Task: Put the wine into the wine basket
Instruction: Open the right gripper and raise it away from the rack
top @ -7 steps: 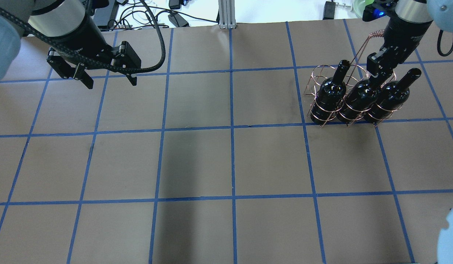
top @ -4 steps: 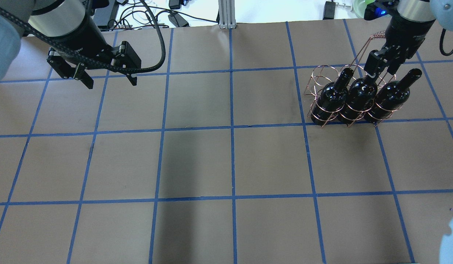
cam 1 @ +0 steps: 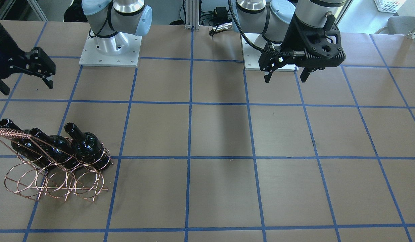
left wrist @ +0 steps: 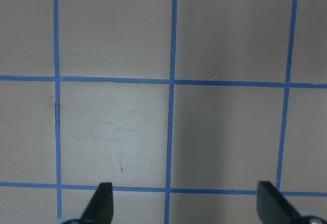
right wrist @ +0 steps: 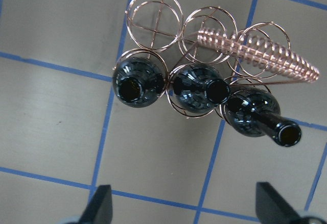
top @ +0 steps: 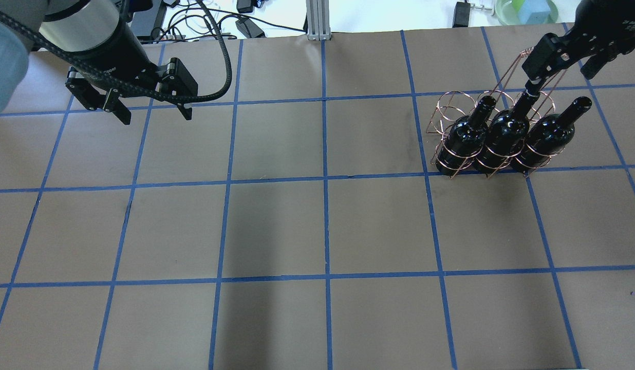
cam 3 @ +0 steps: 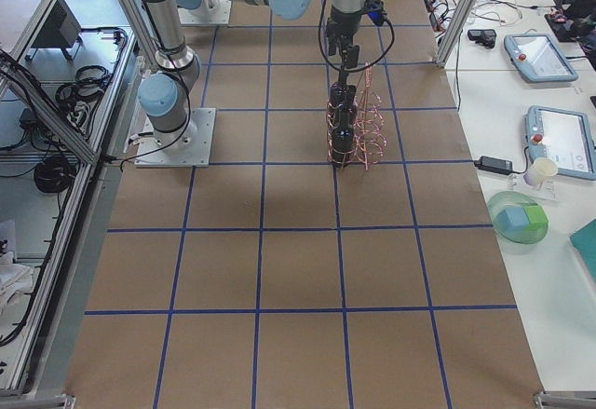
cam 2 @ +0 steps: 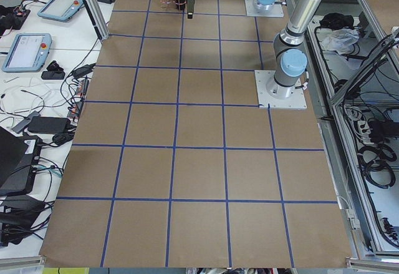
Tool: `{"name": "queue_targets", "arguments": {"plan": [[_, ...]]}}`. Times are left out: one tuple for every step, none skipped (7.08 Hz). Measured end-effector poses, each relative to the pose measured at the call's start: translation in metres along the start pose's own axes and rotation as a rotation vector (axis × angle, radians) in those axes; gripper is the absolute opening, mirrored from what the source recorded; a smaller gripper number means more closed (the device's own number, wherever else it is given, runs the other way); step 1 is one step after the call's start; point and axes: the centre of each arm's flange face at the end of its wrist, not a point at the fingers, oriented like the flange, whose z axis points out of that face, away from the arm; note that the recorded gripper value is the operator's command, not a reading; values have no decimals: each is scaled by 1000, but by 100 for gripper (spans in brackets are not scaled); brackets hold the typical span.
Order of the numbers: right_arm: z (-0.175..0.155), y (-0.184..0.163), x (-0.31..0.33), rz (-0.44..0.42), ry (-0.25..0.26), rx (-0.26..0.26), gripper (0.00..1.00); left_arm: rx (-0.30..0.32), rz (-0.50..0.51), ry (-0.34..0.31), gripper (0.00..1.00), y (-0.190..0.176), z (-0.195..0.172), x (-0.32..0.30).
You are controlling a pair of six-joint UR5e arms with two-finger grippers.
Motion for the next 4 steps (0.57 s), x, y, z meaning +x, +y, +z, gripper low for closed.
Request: {"name": "queue_targets", "arguments": {"plan": [[-11,4,-25,66,-14,21,100,0,0,0,99,0,0,0],[-14,4,-55,114,-21,29,100,0,0,0,99,0,0,0],[-14,3,-82,154,-27,29,100,1,0,0,99,0,0,0],[-12,3,-101,180,-32,26,100,0,0,0,99,0,0,0]]}}
